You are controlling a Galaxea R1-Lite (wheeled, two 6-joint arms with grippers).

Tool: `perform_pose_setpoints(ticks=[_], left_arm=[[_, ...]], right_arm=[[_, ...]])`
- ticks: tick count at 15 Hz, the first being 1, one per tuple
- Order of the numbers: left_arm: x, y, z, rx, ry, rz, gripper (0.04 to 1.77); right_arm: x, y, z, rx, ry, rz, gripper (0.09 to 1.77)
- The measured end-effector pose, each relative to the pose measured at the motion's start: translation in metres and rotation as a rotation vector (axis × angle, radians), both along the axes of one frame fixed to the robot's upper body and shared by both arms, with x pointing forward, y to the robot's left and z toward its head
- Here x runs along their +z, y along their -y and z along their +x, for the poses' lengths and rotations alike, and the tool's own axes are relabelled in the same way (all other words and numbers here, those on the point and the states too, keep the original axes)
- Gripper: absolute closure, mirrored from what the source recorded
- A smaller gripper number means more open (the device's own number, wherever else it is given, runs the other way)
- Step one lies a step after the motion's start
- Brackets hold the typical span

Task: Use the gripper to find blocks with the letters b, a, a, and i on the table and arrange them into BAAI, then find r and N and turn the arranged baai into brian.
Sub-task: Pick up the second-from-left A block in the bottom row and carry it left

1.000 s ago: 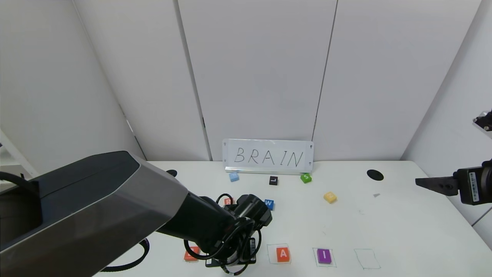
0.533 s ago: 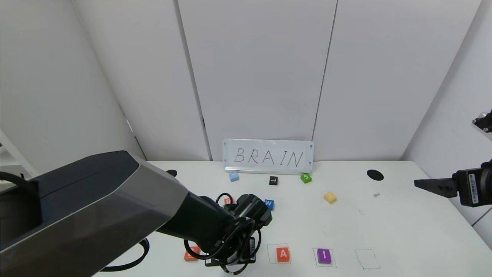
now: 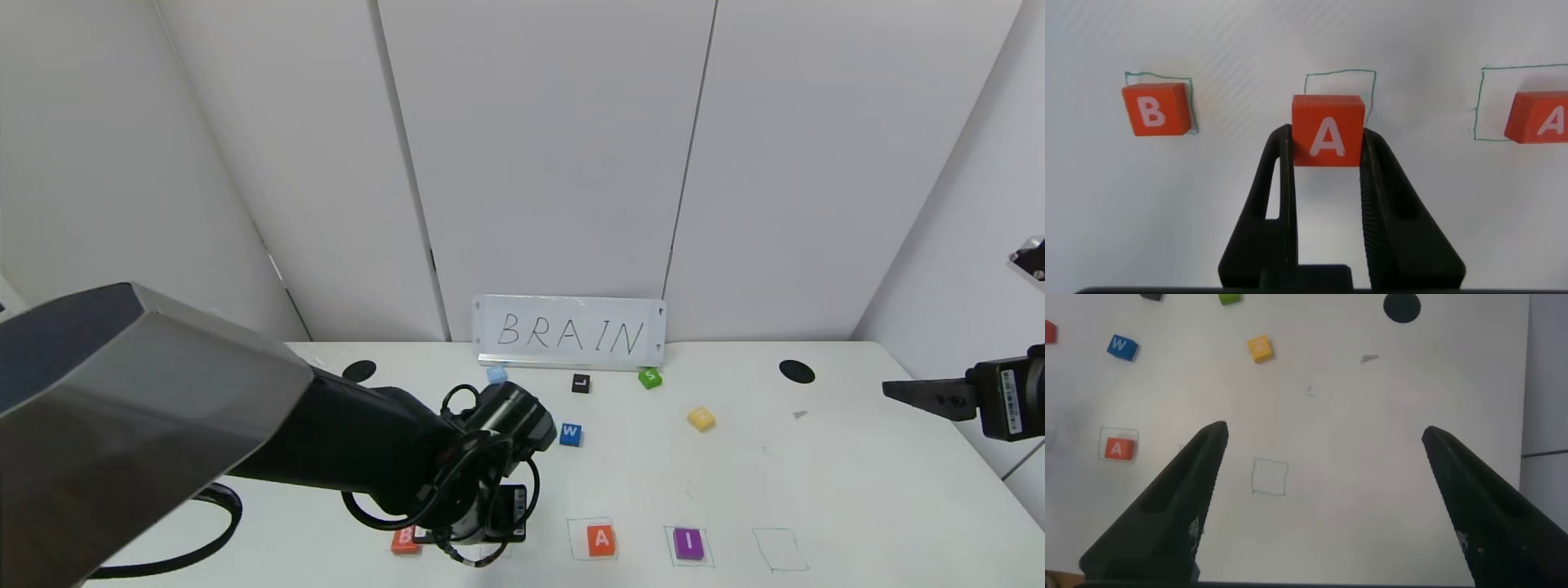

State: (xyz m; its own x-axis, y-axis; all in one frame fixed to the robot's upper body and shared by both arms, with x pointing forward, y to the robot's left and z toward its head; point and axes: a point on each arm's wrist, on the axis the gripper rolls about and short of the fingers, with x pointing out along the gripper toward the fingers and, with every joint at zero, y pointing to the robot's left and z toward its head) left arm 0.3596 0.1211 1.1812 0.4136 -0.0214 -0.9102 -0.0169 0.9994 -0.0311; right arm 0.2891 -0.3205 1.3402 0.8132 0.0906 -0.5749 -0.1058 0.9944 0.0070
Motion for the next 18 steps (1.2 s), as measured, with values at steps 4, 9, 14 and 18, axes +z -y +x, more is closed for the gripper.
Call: perform_pose_setpoints(ticks=[4,9,14,18], left_arm=[[0.027,-0.039,0.009,0.002,0.002,-0.005,1.31],[0.033,-0.094,0.025,0.019,-0.009,0.011,1.31],[0.032,-0.141,0.045,0.001,0.016,0.025,1.31],[0.024,-0.170,0.056,-0.021,0.024,0.065,1.31]], right_arm=[[0.000,-0.001,-0.001,0.007,0.000,0.000,0.15],[0.001,-0.001,-0.003,0.008,0.007,0.001,0.15],[0.003,-0.001,-0.006,0.008,0.016,0.002,0.15],[0.002,-0.002,-0.007,0.013,0.014,0.000,0.15]])
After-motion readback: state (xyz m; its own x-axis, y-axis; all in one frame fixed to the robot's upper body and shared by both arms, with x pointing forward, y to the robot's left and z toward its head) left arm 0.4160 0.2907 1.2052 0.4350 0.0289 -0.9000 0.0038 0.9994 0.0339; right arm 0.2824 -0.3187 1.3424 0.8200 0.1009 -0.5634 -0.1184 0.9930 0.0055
